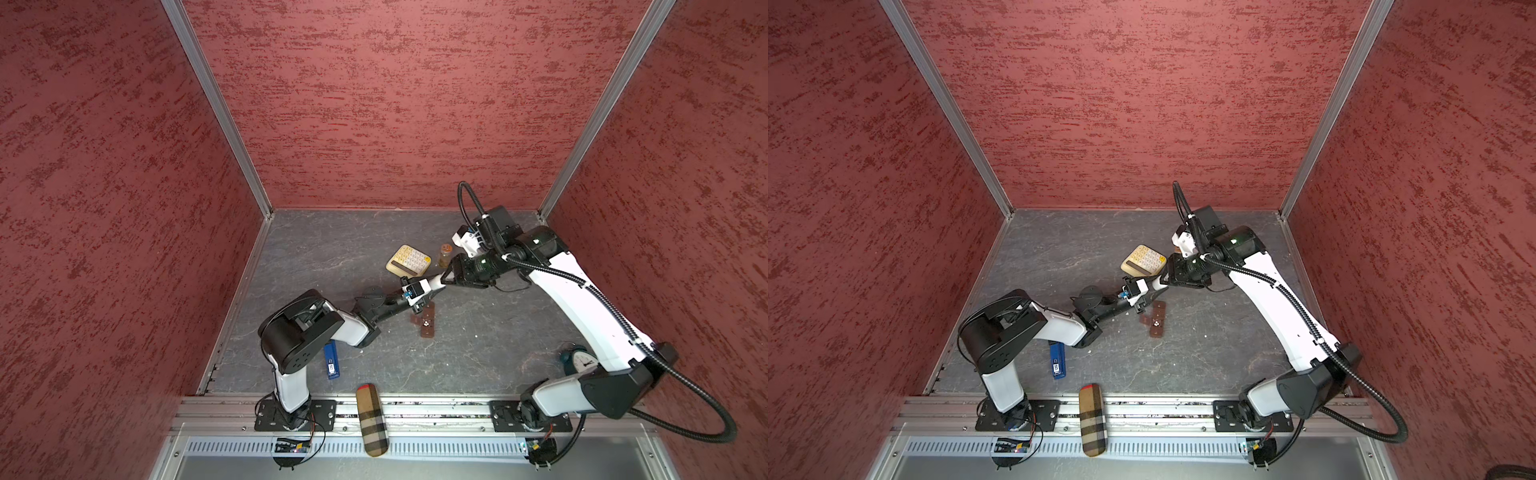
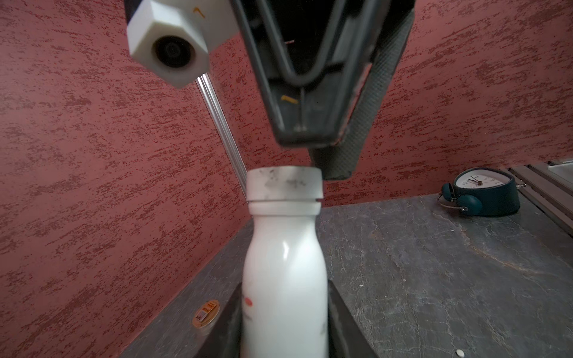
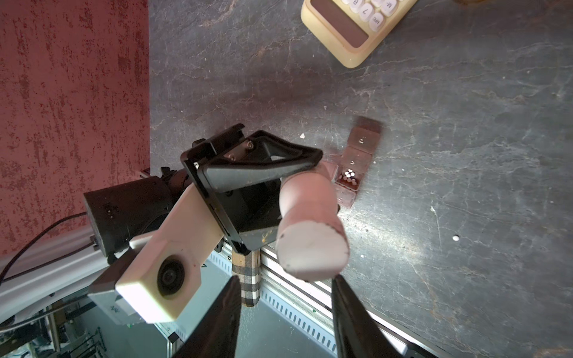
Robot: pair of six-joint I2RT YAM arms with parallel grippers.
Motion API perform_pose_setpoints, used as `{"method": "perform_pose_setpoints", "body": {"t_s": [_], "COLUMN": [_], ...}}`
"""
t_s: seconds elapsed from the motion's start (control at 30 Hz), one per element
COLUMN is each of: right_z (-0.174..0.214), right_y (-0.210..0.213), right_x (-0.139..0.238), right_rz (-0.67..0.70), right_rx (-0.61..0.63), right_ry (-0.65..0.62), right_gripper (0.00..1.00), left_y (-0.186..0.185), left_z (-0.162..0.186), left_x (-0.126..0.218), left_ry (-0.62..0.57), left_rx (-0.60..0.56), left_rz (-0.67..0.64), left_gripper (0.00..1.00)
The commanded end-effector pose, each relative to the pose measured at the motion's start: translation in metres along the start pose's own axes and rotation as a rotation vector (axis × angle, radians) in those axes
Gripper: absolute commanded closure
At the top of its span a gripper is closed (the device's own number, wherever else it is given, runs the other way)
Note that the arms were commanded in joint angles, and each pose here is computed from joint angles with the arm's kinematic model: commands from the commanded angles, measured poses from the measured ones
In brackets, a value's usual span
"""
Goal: Sort the pills into containers
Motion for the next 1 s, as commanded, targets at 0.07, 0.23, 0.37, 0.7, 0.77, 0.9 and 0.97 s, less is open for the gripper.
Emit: {"method": "perform_pose_setpoints", "body": {"t_s": [0.07, 0.23, 0.37, 0.7, 0.77, 0.9, 0.97], "right_z": [0.005, -0.019, -0.036, -0.048, -0.048, -0.047, -0.047], "right_y": [0.000, -0.011, -0.010, -0.002, -0.002, -0.002, -0.002], "right_x": [0.013, 0.020, 0.020, 0.009, 0.009, 0.007, 0.006], "right_rz": [0.023, 0.139, 0.153, 0.105, 0.102, 0.100, 0.098], "right_rx": [0.031, 0.027, 0.033, 0.040, 0.039, 0.042, 0.042], "right_ry": [-0.027, -0.110, -0.148, -0.138, -0.137, -0.127, -0.124], "right_gripper": [0.47, 0.40, 0.39, 0.39, 0.39, 0.39, 0.39], "left_y": [0.001, -0.002, -0.006, -0.007, -0.006, -0.005, -0.004], "left_z": [0.002, 0.000, -0.002, -0.004, -0.004, -0.005, -0.005], "left_x": [-0.001, 0.002, 0.004, 0.003, 0.003, 0.003, 0.003], "left_ry": [-0.001, -0.004, -0.005, -0.009, -0.011, -0.014, -0.015], "left_rx": [0.012, 0.017, 0.022, 0.022, 0.020, 0.020, 0.020], "left_rz": [0.005, 0.010, 0.013, 0.014, 0.013, 0.012, 0.011], "left_gripper": [1.00, 1.00, 1.00, 1.00, 1.00, 1.00, 1.00]}}
Point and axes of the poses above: each gripper's point midway between its finger pads, its own x axis back along the fingers, its own y axis along the line the jaws close on, z = x × y, the point moved 1 cm from there along x, back along the fingers, and after that the axes turned 10 degrees about -x, right-handed, at the moved point
